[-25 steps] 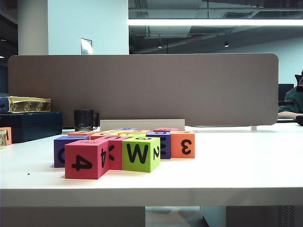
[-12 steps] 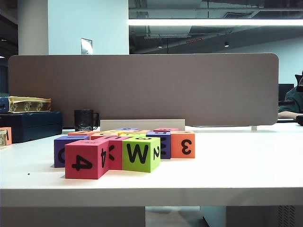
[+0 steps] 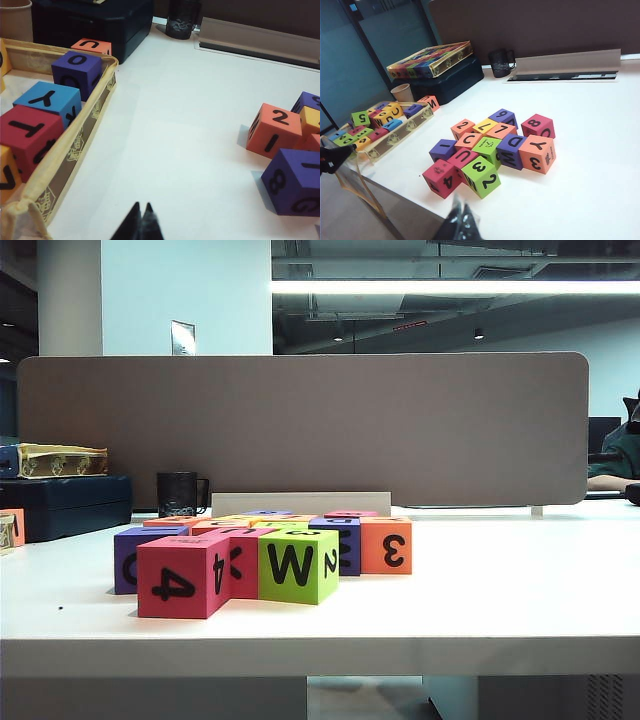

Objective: Select the appropriate blocks from the scattered letter blocks on the table and arrange them in a row to spell out "23".

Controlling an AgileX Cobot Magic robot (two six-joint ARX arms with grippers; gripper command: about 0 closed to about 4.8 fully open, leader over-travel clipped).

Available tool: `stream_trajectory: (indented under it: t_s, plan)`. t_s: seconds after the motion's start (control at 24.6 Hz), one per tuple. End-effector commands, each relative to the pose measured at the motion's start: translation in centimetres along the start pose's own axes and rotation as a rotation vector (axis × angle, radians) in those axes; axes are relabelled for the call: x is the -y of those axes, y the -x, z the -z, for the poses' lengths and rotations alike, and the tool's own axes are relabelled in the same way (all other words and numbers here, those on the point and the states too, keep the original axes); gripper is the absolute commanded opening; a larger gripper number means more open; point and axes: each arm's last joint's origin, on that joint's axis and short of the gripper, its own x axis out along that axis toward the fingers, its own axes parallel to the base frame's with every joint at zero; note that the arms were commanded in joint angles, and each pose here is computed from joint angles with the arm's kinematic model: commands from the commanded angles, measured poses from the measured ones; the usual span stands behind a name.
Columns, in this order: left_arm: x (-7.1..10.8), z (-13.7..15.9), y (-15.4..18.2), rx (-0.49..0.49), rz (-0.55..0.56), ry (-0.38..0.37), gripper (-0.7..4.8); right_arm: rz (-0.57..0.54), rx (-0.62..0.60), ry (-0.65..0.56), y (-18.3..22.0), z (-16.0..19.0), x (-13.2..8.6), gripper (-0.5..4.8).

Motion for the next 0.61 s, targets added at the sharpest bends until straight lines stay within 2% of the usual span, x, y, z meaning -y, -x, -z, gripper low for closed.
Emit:
stream_trajectory:
  t_s: [0.04,0.32,0.61]
  plan:
    - [0.0,0.0,0.0,-0.007,0.006,0.006,-0.06,0.007,0.016,0.034,0.1,-0.2,-0.1,-0.01]
    - [0.0,0.0,0.0,-0.007,0.006,0.006,-0.06,0.018,0.027,0.042,0.3,-0.4,-0.2,-0.01]
    - [0.0,0.0,0.0,-0.007,0.006,0.006,-0.06,0.05,0.076,0.103,1.1,-1.5,-1.1,-0.01]
